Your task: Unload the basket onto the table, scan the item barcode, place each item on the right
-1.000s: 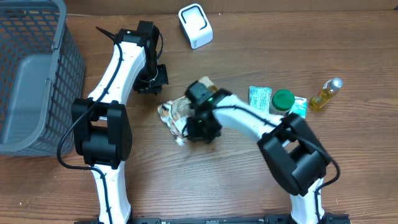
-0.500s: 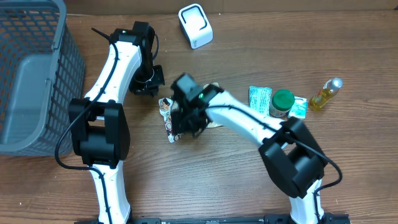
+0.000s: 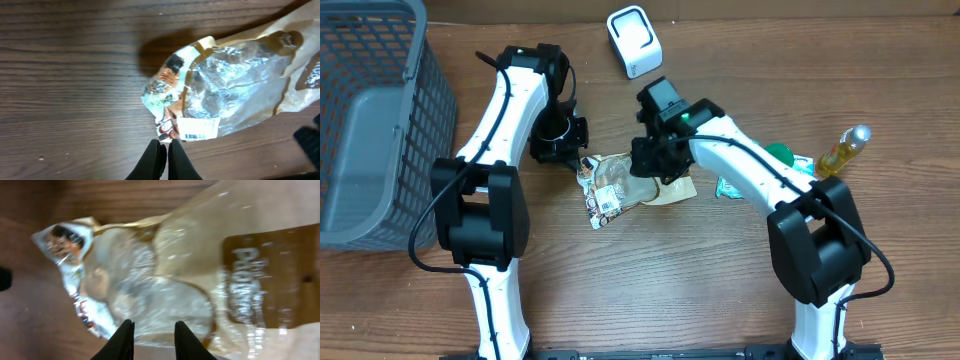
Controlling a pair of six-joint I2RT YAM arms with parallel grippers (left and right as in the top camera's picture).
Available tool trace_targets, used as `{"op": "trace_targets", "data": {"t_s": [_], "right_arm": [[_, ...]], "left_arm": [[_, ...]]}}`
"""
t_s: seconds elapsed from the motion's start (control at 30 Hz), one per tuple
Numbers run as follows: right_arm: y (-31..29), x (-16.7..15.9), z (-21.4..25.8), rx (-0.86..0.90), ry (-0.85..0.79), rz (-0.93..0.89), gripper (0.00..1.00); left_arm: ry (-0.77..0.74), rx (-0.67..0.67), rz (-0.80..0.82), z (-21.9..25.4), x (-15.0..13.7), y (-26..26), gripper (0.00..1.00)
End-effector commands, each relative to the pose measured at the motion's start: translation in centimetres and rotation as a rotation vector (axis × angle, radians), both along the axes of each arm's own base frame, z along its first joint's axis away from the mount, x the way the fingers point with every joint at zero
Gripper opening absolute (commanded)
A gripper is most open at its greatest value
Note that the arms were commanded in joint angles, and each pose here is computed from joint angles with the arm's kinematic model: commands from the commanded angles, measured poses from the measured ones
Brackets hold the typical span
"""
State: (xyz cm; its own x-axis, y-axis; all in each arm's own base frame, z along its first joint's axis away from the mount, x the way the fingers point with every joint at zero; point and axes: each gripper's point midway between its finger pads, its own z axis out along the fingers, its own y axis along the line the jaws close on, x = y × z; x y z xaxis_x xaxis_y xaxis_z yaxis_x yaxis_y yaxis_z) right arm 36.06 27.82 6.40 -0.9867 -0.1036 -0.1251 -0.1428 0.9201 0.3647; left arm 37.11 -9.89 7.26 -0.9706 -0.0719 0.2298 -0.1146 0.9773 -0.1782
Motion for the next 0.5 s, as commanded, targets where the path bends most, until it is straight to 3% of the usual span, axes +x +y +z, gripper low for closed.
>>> {"op": "trace_targets", "data": {"t_s": [0.0, 0.47], "right_arm": [[-0.9, 0.9, 1.1, -0.014, -0.045, -0.018, 0.24], [-1.3, 1.1, 0.6, -0.025, -0.053, -0.025, 0.26]], "left_arm": [[0.012, -0.027, -0.038, -0.3, -0.6, -1.5, 0.04], [0.027, -0.007, -0.047, -3.9, -2.0, -3.3, 0.04]]}}
